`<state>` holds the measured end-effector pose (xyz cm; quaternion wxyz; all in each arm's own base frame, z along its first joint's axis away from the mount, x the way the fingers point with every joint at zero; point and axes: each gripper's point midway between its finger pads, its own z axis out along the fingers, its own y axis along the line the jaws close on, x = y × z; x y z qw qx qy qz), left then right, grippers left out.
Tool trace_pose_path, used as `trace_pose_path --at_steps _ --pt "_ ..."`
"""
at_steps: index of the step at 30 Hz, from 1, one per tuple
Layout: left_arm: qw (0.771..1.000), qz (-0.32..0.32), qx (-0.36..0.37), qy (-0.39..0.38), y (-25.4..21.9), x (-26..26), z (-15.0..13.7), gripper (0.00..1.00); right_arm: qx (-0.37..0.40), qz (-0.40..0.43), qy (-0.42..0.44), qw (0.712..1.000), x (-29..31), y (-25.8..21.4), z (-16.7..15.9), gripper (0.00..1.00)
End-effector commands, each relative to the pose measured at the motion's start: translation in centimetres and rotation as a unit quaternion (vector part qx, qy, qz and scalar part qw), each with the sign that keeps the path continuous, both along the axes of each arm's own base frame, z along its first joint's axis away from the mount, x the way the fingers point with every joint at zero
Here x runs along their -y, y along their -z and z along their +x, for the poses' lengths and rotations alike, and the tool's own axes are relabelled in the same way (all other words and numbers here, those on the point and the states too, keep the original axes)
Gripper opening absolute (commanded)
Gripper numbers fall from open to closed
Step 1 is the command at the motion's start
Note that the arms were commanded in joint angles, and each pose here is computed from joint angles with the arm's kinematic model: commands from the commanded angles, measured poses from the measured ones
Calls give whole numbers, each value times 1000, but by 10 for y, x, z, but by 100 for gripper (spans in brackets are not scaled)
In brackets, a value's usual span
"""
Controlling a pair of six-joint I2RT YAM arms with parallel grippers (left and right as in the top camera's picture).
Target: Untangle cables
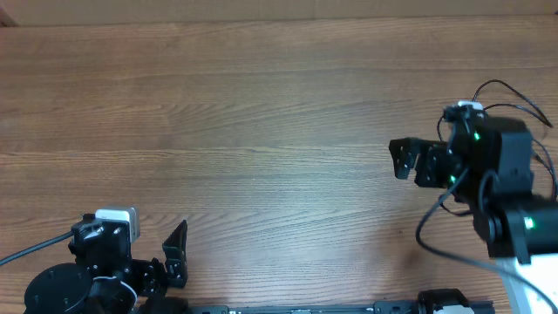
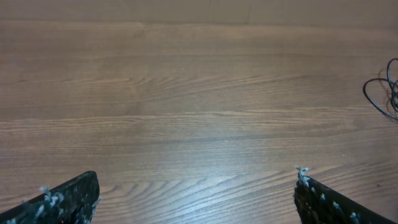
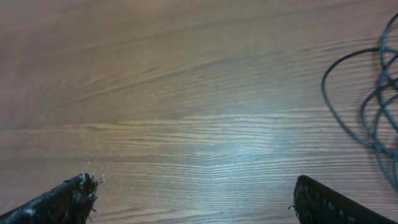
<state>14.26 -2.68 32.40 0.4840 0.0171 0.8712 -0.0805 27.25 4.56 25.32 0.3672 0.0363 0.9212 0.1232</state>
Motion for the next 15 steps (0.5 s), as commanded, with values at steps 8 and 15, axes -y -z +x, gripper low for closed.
trace_pose_path --at_steps 8,15 --pt "999 17 -43 -1 21 -4 -10 99 1 -8 20 1000 8 1 -3 100" --pt "997 20 -77 -1 35 -5 -21 100 -109 5 2 994 0 37 -30 100"
